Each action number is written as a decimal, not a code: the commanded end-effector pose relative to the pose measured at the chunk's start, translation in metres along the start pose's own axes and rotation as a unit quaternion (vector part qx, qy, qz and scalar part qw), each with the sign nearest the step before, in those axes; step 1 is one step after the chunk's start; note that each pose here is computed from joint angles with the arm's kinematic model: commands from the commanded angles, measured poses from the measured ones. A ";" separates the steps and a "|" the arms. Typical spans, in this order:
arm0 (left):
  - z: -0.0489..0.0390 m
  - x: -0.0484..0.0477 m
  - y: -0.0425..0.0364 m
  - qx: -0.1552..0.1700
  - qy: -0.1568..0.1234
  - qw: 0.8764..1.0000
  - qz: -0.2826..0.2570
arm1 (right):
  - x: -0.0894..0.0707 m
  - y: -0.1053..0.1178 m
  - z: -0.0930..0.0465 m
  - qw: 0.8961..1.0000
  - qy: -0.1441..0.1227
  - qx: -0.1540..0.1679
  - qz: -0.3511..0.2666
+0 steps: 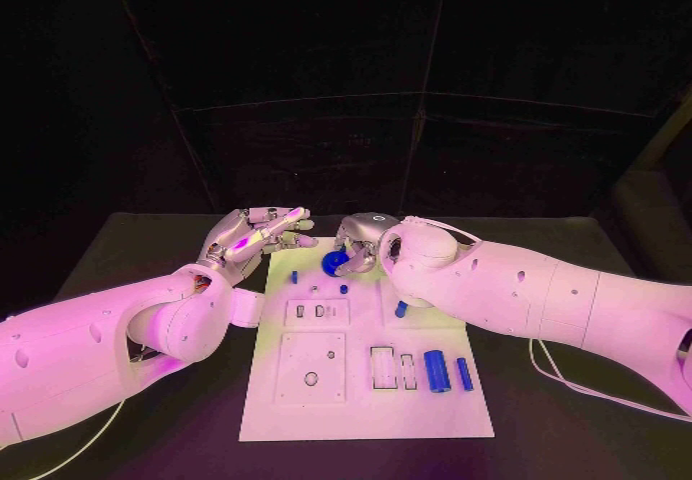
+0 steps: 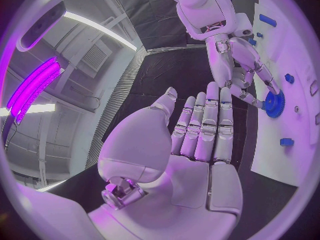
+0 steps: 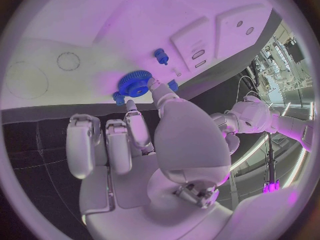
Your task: Assemble the parts on the task board
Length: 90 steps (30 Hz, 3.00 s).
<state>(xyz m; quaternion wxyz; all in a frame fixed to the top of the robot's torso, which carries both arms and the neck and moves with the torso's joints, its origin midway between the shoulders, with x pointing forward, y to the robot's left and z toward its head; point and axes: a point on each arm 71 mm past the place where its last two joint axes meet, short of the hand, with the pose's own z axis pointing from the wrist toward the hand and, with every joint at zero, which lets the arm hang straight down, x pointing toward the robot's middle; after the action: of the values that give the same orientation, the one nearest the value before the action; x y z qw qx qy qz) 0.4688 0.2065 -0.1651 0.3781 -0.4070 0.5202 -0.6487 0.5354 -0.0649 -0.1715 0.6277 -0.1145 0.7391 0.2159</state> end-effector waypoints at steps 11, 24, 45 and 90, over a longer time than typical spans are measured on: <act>-0.0007 -0.0012 -0.0012 0.002 0.004 1.000 -0.001 | -0.012 -0.015 -0.013 0.997 -0.059 -0.025 0.053; -0.0019 -0.0075 -0.0020 0.003 -0.003 1.000 0.003 | -0.027 -0.098 -0.072 0.980 -0.068 -0.045 0.182; 0.0053 -0.0075 0.0030 0.001 -0.002 1.000 0.002 | -0.022 -0.190 -0.103 0.981 -0.033 0.018 0.190; 0.0071 -0.0075 0.0059 -0.004 0.000 1.000 0.001 | 0.005 -0.192 -0.092 0.984 -0.012 0.031 0.174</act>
<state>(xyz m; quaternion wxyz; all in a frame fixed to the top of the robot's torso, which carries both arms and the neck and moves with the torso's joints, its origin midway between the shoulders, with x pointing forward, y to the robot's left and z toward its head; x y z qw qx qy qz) 0.4789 0.2112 -0.1719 0.3830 -0.4124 0.5226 -0.6404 0.5376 -0.2766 -0.2004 0.5901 0.0412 0.7483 0.3004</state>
